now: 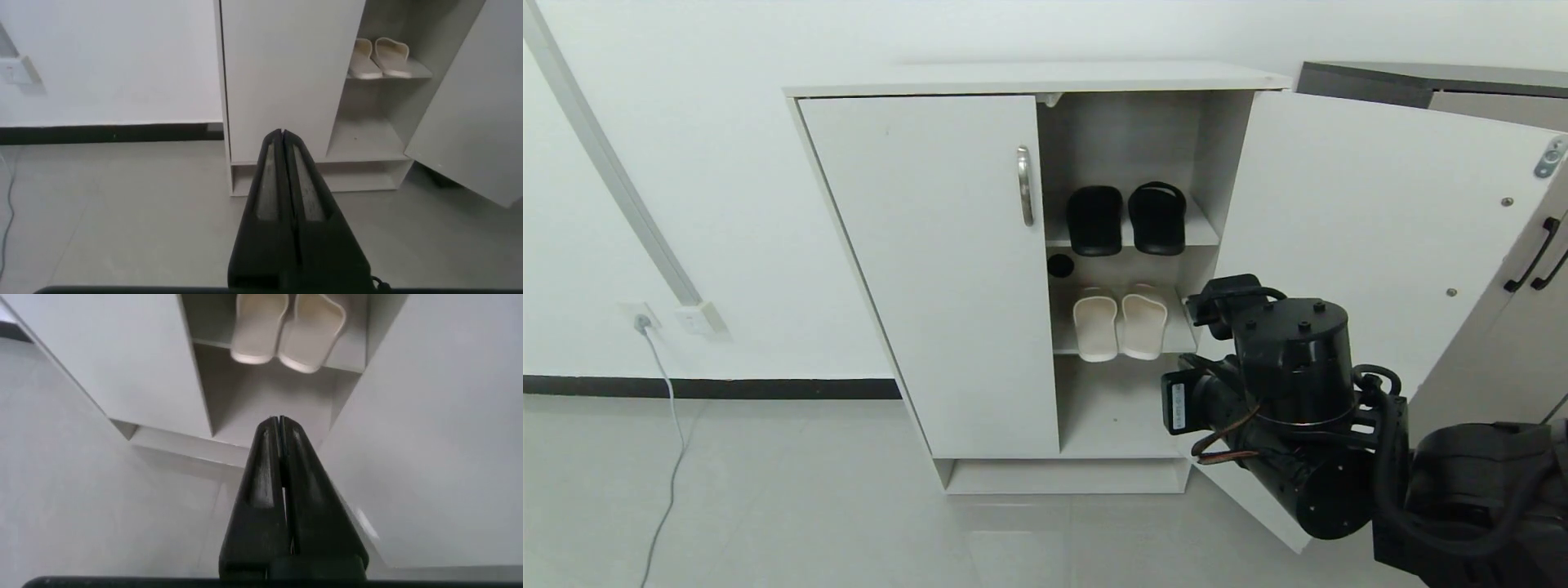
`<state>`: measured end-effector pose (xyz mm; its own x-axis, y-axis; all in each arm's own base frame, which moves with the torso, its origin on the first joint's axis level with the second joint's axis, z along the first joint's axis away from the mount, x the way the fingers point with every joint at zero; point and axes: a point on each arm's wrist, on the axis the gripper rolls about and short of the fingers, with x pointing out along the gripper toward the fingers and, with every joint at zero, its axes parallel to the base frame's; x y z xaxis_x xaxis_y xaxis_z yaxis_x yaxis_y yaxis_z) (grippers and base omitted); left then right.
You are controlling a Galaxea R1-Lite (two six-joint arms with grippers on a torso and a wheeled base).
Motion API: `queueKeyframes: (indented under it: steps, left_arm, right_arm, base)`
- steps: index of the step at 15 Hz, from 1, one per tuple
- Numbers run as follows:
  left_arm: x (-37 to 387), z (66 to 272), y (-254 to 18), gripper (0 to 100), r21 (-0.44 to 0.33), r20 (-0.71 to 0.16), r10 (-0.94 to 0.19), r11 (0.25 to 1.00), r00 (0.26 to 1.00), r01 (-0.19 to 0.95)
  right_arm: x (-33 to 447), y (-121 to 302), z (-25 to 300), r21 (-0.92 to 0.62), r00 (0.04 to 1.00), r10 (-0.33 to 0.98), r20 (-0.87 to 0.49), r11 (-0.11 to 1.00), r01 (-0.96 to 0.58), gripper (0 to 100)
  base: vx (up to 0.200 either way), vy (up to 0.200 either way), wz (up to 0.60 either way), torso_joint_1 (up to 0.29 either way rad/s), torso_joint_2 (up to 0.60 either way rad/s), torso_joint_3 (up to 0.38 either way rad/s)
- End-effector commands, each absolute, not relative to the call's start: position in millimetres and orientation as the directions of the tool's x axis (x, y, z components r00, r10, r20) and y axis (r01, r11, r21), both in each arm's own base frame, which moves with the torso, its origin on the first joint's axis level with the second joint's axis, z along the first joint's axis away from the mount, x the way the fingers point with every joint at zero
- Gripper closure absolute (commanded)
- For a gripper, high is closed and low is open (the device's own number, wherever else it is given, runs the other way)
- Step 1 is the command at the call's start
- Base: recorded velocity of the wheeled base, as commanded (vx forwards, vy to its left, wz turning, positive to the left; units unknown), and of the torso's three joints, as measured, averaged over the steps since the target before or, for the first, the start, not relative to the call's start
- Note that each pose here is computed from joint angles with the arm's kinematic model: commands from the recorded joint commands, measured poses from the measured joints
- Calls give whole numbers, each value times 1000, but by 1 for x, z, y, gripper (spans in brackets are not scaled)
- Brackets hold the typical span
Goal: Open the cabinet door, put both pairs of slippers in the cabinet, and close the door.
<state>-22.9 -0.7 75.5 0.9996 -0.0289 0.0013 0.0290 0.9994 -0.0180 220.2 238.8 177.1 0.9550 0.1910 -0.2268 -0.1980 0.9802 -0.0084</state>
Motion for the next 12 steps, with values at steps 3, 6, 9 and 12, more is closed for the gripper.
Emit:
queueKeyframes:
  steps: [3,6,9,12]
  left_arm:
    - [-23,75,-1,100,-18,0,-29,999,1000,29]
    - [-23,75,-1,100,-18,0,-29,999,1000,29]
    - [-23,75,-1,100,-18,0,-29,999,1000,29]
    - [-23,75,-1,100,-18,0,-29,999,1000,29]
  right_arm:
    - [220,238,172,-28,952,190,-238,979,-202,100]
    - [220,238,171,-28,952,191,-239,979,-204,100]
    - [220,238,171,-31,953,188,-239,979,-201,100]
    - [220,238,171,-30,953,188,-238,979,-201,100]
  base:
    - [0,0,0,0,0,0]
    - [0,0,0,0,0,0]
    - [0,0,0,0,0,0]
    - [0,0,0,5,-138,-159]
